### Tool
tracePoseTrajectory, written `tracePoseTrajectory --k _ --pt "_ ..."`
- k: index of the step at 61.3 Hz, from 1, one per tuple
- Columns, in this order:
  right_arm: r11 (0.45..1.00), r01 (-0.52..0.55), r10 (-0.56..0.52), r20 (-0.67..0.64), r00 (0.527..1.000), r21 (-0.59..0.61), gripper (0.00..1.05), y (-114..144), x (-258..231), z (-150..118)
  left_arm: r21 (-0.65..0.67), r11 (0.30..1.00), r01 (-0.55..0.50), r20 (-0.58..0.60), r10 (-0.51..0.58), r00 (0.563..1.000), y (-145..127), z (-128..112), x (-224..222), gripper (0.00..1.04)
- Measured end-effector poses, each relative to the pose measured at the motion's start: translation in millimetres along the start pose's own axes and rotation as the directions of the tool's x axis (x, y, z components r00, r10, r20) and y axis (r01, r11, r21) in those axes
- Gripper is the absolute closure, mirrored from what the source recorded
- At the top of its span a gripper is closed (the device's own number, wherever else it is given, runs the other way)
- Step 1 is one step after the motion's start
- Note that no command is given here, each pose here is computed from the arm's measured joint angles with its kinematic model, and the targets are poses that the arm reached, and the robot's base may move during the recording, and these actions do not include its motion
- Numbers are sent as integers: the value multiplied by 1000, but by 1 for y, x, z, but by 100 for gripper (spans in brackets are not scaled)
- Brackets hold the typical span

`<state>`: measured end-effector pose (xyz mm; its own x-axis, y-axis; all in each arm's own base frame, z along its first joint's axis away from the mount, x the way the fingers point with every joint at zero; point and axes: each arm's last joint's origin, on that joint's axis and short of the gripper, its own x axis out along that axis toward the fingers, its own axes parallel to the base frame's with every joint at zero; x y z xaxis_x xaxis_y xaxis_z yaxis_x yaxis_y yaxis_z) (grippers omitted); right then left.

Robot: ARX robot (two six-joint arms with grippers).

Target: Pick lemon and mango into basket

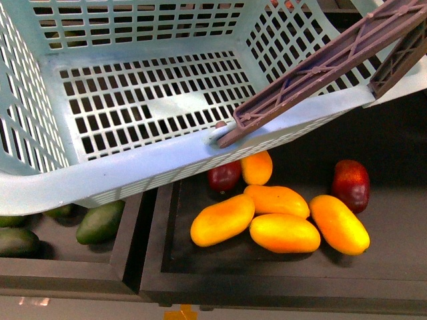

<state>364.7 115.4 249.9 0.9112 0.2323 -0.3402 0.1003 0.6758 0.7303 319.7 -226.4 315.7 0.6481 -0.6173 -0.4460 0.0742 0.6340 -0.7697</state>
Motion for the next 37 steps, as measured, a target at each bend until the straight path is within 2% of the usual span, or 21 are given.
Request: tracePoseTrajectory --k 2,7,14,22,30,34,37 --pt "1000 0 0 -10 1000 -11 41 1 2 -3 0 1000 0 0 0 1000 0 0 0 88" --pt "999 1 -4 -42 999 -51 22 7 7 -11 0 1000 1 0 -1 1000 0 0 0 88" --pt "998 7 -10 -37 999 -63 7 6 5 -9 0 1000 2 -2 -2 1000 0 0 0 88" --pt "995 46 -45 20 999 -88 9 -7 -10 5 -4 1000 -2 -6 2 1000 1 -1 1 88" --pt "967 178 -150 161 976 -182 9 -46 -52 34 -4 1000 -8 0 8 1000 2 -1 1 88" --pt "941 141 -64 246 967 -308 17 -66 -75 45 -2 1000 -8 0 8 1000 2 -1 1 88" --pt "890 133 22 332 943 -437 25 -79 -96 47 -2 1000 -7 -1 7 1000 2 -1 1 88"
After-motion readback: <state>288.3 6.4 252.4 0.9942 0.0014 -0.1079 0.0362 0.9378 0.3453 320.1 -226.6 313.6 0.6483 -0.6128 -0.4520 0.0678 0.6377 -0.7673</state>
